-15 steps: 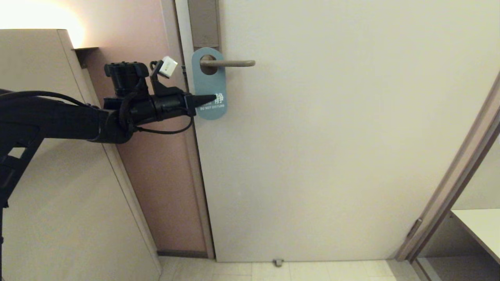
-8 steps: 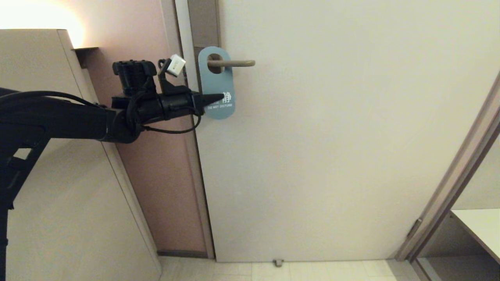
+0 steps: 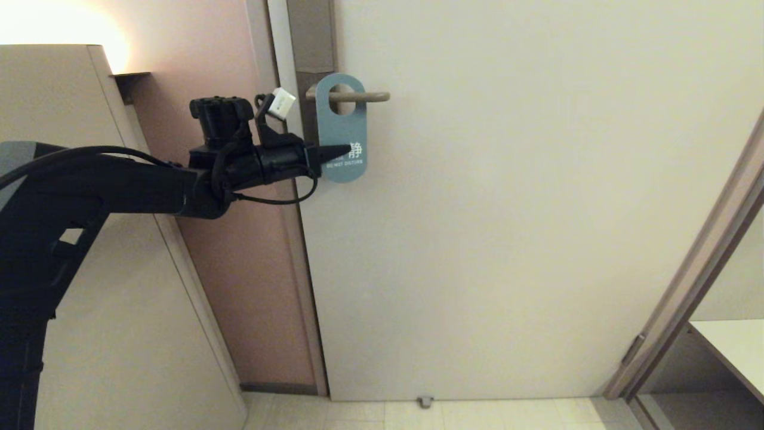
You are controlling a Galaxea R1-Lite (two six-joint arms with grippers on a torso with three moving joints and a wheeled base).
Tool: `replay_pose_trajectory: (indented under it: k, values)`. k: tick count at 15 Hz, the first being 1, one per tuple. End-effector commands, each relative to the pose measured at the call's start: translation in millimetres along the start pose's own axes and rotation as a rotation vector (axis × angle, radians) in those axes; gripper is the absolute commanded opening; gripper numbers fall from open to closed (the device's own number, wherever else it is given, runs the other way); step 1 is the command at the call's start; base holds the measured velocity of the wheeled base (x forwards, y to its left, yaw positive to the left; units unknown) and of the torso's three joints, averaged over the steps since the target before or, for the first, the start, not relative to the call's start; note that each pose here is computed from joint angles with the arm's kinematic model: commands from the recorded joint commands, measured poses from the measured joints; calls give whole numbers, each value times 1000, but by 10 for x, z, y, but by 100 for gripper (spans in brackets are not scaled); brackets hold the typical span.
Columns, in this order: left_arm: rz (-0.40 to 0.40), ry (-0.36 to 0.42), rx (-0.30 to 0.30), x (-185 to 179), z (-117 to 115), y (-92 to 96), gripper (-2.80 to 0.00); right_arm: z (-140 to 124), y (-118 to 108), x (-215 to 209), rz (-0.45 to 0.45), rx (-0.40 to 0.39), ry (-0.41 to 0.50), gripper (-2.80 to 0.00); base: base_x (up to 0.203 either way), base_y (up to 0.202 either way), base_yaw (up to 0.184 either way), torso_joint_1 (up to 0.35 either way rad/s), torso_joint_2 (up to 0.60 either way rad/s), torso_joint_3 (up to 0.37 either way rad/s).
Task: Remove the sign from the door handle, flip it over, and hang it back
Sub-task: Take down the sign
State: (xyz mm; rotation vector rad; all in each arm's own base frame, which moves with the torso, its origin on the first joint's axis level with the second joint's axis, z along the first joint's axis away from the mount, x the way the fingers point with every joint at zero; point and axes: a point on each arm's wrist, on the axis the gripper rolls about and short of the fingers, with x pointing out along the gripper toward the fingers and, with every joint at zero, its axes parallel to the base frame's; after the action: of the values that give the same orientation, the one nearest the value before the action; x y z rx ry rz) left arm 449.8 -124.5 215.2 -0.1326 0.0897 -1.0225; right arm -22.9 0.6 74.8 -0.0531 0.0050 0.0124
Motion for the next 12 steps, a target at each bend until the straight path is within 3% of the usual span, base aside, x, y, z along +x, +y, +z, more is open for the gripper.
replay_pose_trajectory:
  k: [1,7,12]
  values:
    - [-6,8,-8,54,-78,41,-280,0,0,1,0,0,1,-280,0,0,0,0,0,0]
    - [-33,-28,24,174,29,30,-280,0,0,1,2,0,1,-280,0,0,0,0,0,0]
    - [-69,-30,31,298,35,-108,-280,0,0,1,0,0,1,-280,0,0,0,0,0,0]
